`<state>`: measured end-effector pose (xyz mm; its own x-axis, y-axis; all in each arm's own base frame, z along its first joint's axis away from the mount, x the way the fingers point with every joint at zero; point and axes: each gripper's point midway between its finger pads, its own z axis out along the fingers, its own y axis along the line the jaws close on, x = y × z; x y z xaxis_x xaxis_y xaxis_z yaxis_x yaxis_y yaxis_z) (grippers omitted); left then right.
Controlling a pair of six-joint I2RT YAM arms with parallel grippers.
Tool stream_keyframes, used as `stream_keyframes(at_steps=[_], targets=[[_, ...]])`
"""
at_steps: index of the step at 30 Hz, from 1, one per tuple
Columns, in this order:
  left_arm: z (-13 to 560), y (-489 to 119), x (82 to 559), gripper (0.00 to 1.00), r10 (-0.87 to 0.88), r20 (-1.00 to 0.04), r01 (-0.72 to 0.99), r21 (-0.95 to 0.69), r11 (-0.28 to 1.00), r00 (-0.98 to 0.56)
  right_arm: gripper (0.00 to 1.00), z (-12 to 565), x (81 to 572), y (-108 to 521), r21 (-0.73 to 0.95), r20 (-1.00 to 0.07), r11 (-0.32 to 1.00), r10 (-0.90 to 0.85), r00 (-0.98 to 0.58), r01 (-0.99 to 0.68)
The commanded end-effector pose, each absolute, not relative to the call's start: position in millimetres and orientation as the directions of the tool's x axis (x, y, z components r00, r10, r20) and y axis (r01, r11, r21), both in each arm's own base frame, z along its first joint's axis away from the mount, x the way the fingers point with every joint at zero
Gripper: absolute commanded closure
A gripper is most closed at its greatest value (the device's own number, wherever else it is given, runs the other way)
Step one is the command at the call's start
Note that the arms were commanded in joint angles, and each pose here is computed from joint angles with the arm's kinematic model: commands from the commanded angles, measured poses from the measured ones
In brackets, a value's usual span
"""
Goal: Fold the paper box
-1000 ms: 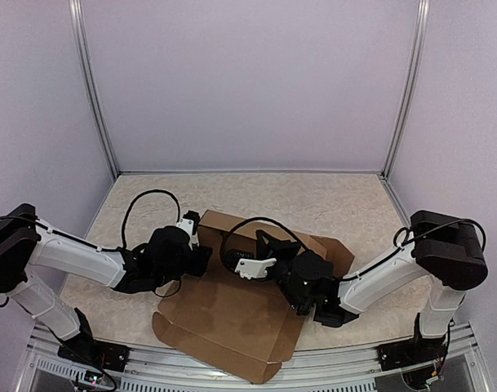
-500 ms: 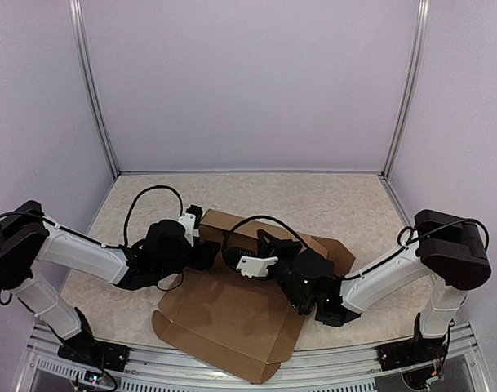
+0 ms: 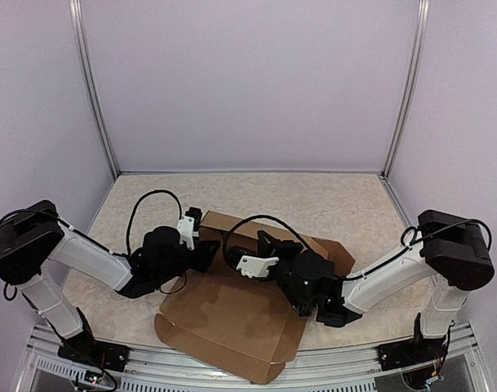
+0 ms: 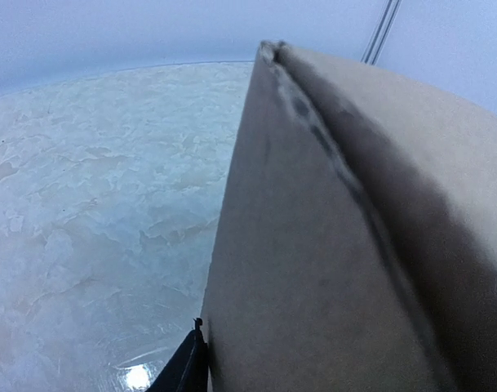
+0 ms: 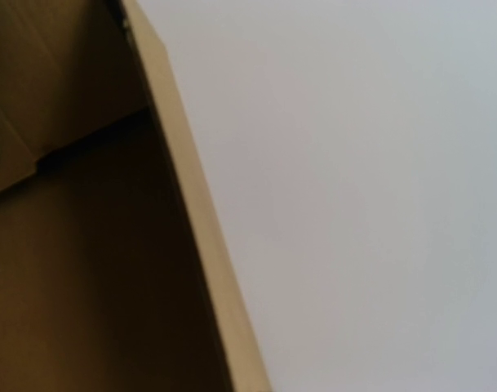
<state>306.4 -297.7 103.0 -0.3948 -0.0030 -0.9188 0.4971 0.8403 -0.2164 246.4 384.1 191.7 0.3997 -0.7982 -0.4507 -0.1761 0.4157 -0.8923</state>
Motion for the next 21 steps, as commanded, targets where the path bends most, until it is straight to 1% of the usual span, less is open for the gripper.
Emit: stream_keyframes(at_steps=[1,4,9,13,18,21], targets=[[106,-314,286,0.64,0.047,-0.946,0.603,-0.164,0.781,-0.319,1.00,172,225,403,-0.884,-0.466,0.369,-0.751,0.468,-0.288],[108,-317,282,0.64,0.059,-0.955,0.627,-0.144,0.765,-0.291,1.00,174,225,402,-0.877,-0.479,0.381,-0.747,0.462,-0.294],[116,-315,275,0.58,0.035,-0.975,0.633,-0.115,0.766,-0.219,1.00,175,226,402,-0.864,-0.500,0.394,-0.746,0.439,-0.315],[124,-313,269,0.54,0.026,-0.987,0.635,-0.082,0.768,-0.158,1.00,172,229,401,-0.864,-0.497,0.393,-0.759,0.419,-0.314],[126,-311,268,0.54,0.017,-0.991,0.624,-0.068,0.779,-0.129,1.00,174,230,398,-0.854,-0.514,0.410,-0.759,0.399,-0.320],[123,-311,268,0.56,0.014,-0.992,0.623,-0.068,0.780,-0.125,1.00,175,230,396,-0.852,-0.517,0.415,-0.762,0.391,-0.318]])
